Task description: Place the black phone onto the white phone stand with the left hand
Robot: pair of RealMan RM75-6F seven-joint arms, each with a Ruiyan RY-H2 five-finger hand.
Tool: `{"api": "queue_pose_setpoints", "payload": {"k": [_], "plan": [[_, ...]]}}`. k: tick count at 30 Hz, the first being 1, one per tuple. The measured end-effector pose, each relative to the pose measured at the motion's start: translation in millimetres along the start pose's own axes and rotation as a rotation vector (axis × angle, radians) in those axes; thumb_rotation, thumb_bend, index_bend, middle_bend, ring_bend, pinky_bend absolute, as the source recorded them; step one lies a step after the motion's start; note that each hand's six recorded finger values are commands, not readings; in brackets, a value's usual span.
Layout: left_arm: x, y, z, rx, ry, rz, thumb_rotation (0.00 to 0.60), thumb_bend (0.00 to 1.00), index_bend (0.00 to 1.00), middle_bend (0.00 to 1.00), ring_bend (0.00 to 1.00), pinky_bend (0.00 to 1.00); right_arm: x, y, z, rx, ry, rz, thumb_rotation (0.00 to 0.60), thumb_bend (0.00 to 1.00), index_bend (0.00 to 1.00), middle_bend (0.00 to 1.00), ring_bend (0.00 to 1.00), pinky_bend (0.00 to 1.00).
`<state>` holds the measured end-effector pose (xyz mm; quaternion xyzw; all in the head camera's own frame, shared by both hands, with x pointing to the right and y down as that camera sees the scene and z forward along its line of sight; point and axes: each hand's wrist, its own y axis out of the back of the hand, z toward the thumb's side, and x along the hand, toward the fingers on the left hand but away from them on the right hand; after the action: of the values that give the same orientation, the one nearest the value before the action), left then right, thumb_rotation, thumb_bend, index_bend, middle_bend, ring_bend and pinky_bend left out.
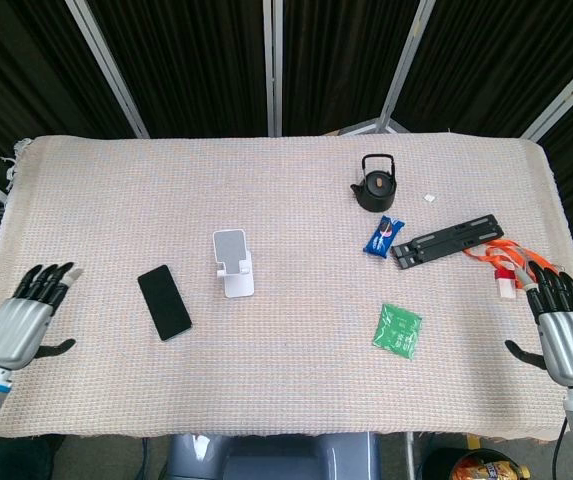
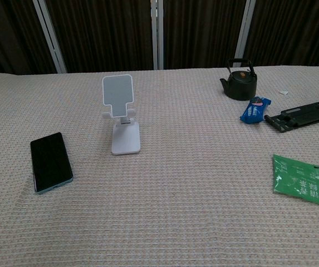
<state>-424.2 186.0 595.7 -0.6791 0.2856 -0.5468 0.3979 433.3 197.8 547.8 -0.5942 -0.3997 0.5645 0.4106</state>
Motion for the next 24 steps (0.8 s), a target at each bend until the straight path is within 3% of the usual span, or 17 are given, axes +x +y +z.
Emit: {"api": "queue_pose_setpoints", "payload": {"k": [5, 11, 18, 24], "plan": [[44.1, -15.8, 20.6, 0.128, -0.136, -0.047, 0.600, 0.05, 0.17, 0.03, 0.08, 0.13, -4.6, -5.4, -1.1, 0.008, -0.016, 0.014, 0.600, 0.00, 0.00, 0.00, 0.00, 0.00], [86.0, -38.1, 42.7, 0.266, -0.301, -0.088, 0.600, 0.07, 0.23, 0.07, 0.13, 0.18, -9.4, -13.9, -4.7, 0.041, -0.041, 0.036, 0.600, 0.00, 0.00, 0.00, 0.00, 0.00], [120.8, -64.0, 51.7, 0.375, -0.438, -0.134, 0.600, 0.07, 0.24, 0.08, 0.14, 0.18, -10.8, -15.6, -17.8, 0.065, -0.091, 0.039, 0.600, 0.00, 0.00, 0.00, 0.00, 0.00], [138.0, -88.4, 76.8, 0.404, -0.531, -0.163, 0.600, 0.07, 0.24, 0.08, 0.14, 0.18, -11.2, -16.1, -20.8, 0.071, -0.100, 0.040, 0.600, 0.00, 0.00, 0.00, 0.00, 0.00]]}}
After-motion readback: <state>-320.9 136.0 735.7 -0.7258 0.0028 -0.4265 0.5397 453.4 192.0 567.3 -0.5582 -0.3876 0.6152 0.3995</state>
